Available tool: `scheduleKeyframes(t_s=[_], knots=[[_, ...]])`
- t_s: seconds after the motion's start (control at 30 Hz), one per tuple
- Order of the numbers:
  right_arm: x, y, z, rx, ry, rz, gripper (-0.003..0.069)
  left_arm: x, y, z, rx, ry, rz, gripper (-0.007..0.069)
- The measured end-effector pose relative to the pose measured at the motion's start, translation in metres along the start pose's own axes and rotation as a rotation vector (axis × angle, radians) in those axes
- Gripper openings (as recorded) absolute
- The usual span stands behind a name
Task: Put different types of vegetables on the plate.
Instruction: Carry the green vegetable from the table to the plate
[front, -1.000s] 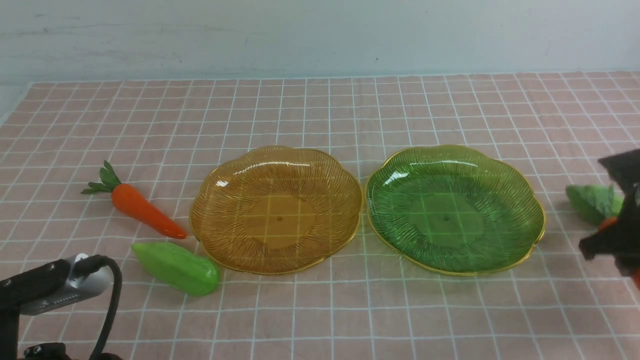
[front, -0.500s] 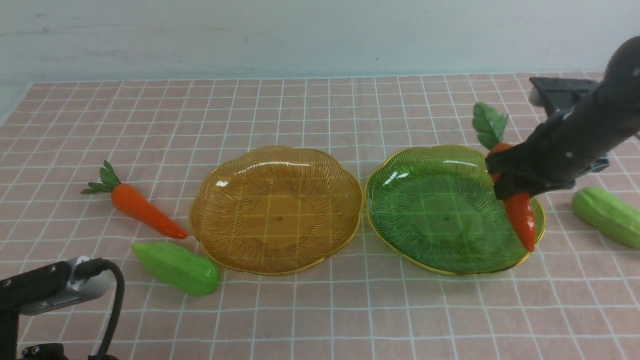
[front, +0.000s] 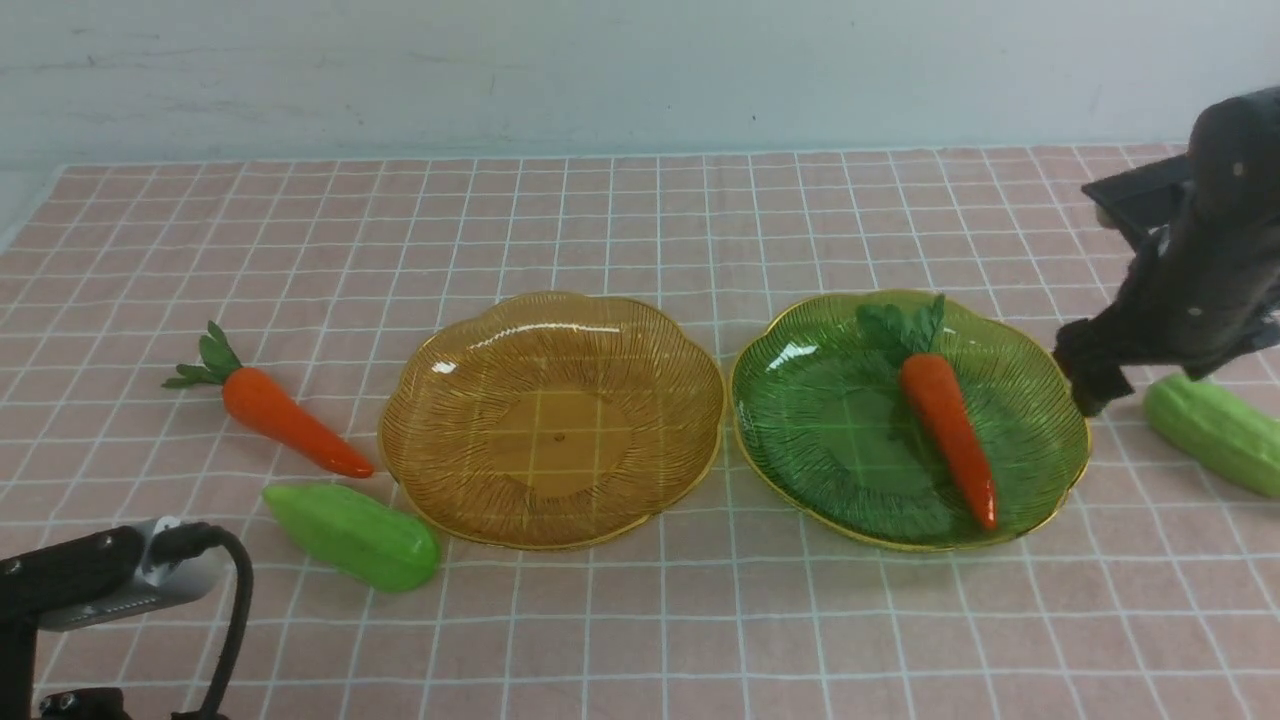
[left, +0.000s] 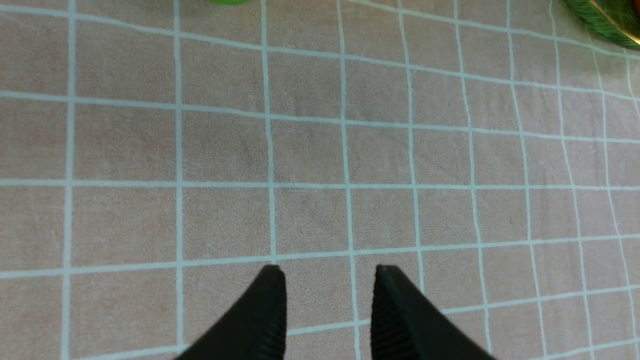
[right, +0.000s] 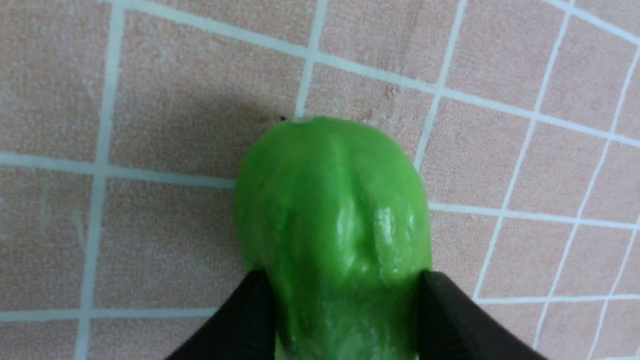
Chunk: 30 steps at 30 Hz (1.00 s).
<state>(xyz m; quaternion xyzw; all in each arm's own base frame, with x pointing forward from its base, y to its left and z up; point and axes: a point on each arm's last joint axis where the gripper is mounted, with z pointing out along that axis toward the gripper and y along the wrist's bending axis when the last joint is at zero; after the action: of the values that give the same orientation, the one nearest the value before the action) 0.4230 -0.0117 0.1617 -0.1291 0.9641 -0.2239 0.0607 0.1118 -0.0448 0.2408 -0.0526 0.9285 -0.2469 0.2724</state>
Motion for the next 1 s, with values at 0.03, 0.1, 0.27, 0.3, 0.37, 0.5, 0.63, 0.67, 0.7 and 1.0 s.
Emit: scheduleKeyframes(t_s=[0.03,0.1,0.27,0.3,0.37,0.5,0.63,0.67,0.7,1.0], knots=[[-0.003,-0.002,-0.003,-0.005,0.008,0.018,0.0329,0.000,0.000,0.000,0.000,0.000,0.000,0.0228],[-0.009,-0.008,-0.011,-0.003,0.020,0.045,0.0340,0.000,0.000,0.000,0.000,0.000,0.000,0.0228],[-0.034,-0.030,-0.053,-0.033,-0.093,0.155,0.0340,0.000,0.000,0.000,0.000,0.000,0.000,0.0228],[-0.039,-0.031,-0.065,-0.080,-0.130,0.191,0.0340,0.000,0.000,0.000,0.000,0.000,0.000,0.0228],[-0.045,-0.028,-0.087,-0.213,-0.189,0.237,0.0340,0.000,0.000,0.000,0.000,0.000,0.000,0.0228],[-0.060,0.022,-0.138,-0.613,-0.311,0.211,0.0340,0.000,0.000,0.000,0.000,0.001,0.000,0.0228],[-0.067,0.098,-0.171,-0.830,-0.355,0.069,0.0340,0.000,0.000,0.000,0.000,-0.002,-0.006,0.0228],[-0.070,0.119,-0.176,-0.850,-0.375,0.037,0.0340,0.000,0.000,0.000,0.000,-0.005,-0.013,0.0230],[-0.072,0.139,-0.178,-0.862,-0.393,0.010,0.0340,-0.001,0.000,0.000,0.001,-0.011,-0.025,0.0232],[-0.081,0.222,-0.170,-0.838,-0.477,-0.088,0.0562,-0.012,0.000,-0.007,-0.057,-0.057,-0.093,0.0238]])
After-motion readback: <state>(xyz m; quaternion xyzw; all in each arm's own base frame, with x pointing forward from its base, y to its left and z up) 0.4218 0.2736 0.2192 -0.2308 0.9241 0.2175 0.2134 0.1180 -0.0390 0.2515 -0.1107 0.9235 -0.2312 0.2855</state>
